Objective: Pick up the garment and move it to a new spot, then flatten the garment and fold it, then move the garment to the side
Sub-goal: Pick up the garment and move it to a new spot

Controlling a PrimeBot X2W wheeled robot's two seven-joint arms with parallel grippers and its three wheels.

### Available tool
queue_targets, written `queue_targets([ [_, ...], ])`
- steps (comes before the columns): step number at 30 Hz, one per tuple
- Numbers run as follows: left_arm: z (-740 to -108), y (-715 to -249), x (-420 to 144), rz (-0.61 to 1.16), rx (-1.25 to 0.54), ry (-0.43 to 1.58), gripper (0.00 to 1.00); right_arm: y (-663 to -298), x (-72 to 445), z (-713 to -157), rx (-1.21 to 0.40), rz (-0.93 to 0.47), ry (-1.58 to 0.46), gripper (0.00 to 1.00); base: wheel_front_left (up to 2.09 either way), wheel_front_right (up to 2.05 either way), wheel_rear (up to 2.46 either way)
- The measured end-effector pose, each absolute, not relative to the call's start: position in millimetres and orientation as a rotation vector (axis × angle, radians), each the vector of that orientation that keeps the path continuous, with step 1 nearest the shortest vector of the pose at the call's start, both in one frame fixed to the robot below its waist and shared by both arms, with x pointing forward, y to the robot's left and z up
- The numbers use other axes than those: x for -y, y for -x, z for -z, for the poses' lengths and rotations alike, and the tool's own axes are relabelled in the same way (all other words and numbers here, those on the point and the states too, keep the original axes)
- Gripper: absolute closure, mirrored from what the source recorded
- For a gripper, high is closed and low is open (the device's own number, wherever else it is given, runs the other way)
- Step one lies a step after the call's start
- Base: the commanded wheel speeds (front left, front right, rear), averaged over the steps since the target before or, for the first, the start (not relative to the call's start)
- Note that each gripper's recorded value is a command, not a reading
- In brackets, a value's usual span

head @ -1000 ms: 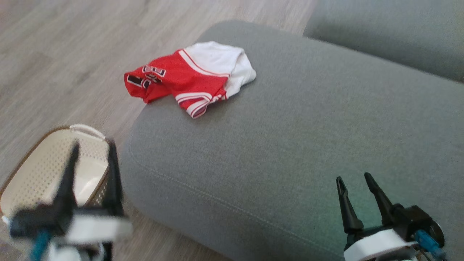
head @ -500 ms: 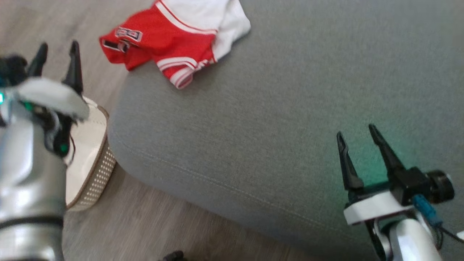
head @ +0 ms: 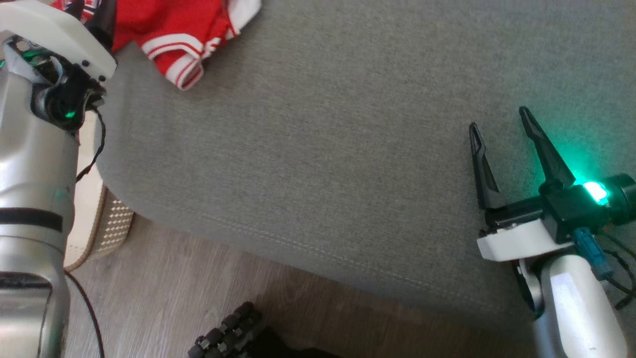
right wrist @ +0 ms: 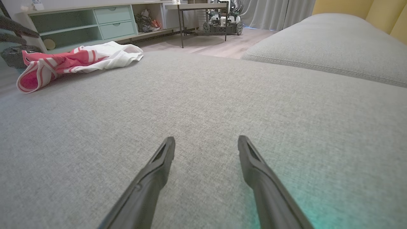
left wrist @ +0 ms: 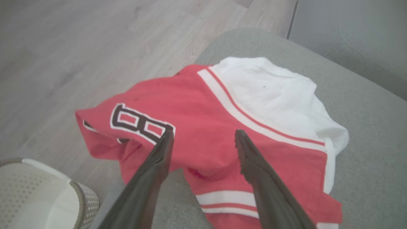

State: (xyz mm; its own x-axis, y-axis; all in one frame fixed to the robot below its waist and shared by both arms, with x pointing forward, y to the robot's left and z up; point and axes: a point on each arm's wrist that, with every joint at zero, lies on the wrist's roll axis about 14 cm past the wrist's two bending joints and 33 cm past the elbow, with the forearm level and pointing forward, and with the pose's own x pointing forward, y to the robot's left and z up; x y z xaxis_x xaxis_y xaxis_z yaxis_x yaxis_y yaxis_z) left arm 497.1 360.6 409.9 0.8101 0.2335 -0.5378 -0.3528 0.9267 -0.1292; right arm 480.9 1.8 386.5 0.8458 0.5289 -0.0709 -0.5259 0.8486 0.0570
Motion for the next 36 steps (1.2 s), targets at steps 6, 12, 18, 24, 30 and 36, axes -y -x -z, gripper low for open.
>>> queue_targets([
  [6, -367.0, -504.7, -338.1, -0.255, -0.707, 0.275, 0.0, -487.6, 0.1, -378.2, -0.077, -0.547, -0.057, 0.0, 0.0, 0.0, 0.0],
  [12, -335.5, -500.6, -327.6, -0.202, -0.831, 0.234, 0.0, -492.9, 0.3, -375.5, -0.064, -0.542, -0.072, 0.0, 0.0, 0.0, 0.0],
  [18, -338.7, -510.8, -323.7, -0.133, -0.782, 0.127, 1.0, -495.1, 2.5, -376.8, -0.06, -0.531, -0.085, 0.0, 0.0, 0.0, 0.0],
  [24, -383.1, -527.2, -325.2, -0.072, -0.559, 0.012, 1.0, -504.8, 16.0, -393.4, -0.033, -0.489, -0.075, 0.0, 0.0, 0.0, 0.0],
  [30, -439.4, -533.3, -316.5, 0.007, -0.379, -0.071, 1.0, -505.4, 39.5, -425.2, 0.01, -0.427, -0.087, 0.0, 0.0, 0.0, 0.0],
  [36, -500.8, -533.3, -270.8, 0.19, -0.216, -0.153, 1.0, -490.1, 63.9, -465.2, 0.068, -0.367, -0.107, 0.0, 0.0, 0.0, 0.0],
])
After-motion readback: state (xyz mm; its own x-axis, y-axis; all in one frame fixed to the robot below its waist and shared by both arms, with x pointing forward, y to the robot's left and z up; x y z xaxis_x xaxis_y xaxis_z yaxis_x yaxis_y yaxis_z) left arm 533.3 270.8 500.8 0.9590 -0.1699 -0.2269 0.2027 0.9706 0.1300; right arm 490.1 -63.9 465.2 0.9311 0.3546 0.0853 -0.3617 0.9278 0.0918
